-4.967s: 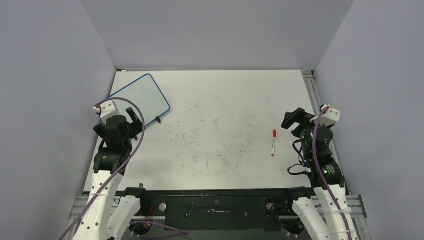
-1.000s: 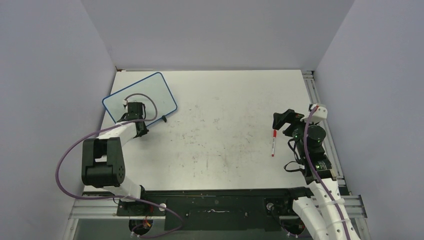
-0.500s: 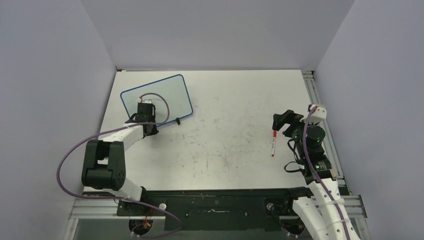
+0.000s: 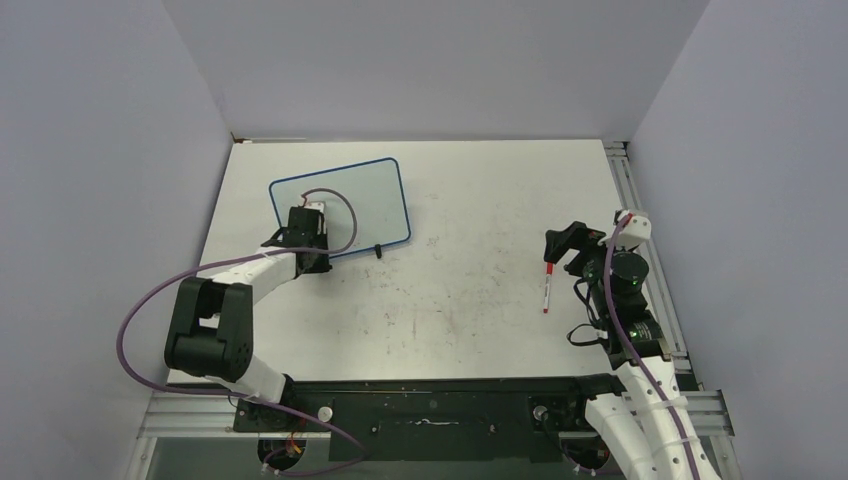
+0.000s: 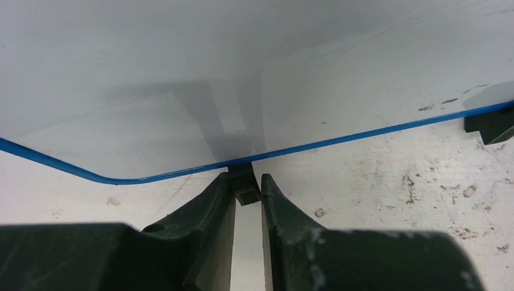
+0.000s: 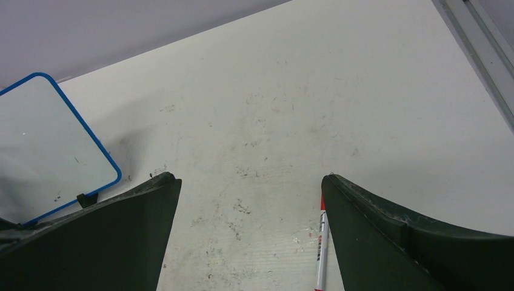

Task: Write a sentence on the whiteboard
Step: Move the whiteboard to the center of the board.

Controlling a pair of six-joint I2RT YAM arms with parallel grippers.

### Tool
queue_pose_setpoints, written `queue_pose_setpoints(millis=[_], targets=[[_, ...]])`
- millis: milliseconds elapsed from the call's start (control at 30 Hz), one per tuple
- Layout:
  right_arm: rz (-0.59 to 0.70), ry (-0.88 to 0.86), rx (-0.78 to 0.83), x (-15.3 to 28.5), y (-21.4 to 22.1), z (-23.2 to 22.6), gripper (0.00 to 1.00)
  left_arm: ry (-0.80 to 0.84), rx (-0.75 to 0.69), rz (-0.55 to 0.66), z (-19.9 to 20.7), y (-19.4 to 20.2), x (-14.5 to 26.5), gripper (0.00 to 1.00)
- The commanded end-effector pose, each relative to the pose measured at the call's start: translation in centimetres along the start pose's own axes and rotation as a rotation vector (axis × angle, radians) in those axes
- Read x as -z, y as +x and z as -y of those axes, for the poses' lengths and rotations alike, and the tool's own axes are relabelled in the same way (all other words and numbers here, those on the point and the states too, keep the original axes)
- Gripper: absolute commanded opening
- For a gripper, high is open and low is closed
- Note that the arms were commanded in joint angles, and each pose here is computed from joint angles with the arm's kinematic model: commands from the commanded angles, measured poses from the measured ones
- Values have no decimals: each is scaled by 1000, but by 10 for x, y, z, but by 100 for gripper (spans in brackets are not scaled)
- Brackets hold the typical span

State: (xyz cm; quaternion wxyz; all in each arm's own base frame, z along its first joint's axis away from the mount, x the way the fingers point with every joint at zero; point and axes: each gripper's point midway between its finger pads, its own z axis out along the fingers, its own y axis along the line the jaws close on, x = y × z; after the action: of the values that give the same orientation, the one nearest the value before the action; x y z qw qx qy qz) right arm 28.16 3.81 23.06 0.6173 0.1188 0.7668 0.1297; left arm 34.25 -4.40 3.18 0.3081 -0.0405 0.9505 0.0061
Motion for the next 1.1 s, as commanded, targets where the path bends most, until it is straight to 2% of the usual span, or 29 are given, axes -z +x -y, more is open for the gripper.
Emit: queue_pose_setpoints(millis=[0, 367, 1067], targets=[[34, 13, 9, 0, -7, 3, 90, 95, -67, 5, 25, -3, 0, 0], [31, 13, 10, 0, -5, 4, 90, 132, -142, -34, 50, 11, 5, 0], [15, 19, 13, -3, 1, 6, 90, 175, -194, -76, 67, 19, 0, 0]])
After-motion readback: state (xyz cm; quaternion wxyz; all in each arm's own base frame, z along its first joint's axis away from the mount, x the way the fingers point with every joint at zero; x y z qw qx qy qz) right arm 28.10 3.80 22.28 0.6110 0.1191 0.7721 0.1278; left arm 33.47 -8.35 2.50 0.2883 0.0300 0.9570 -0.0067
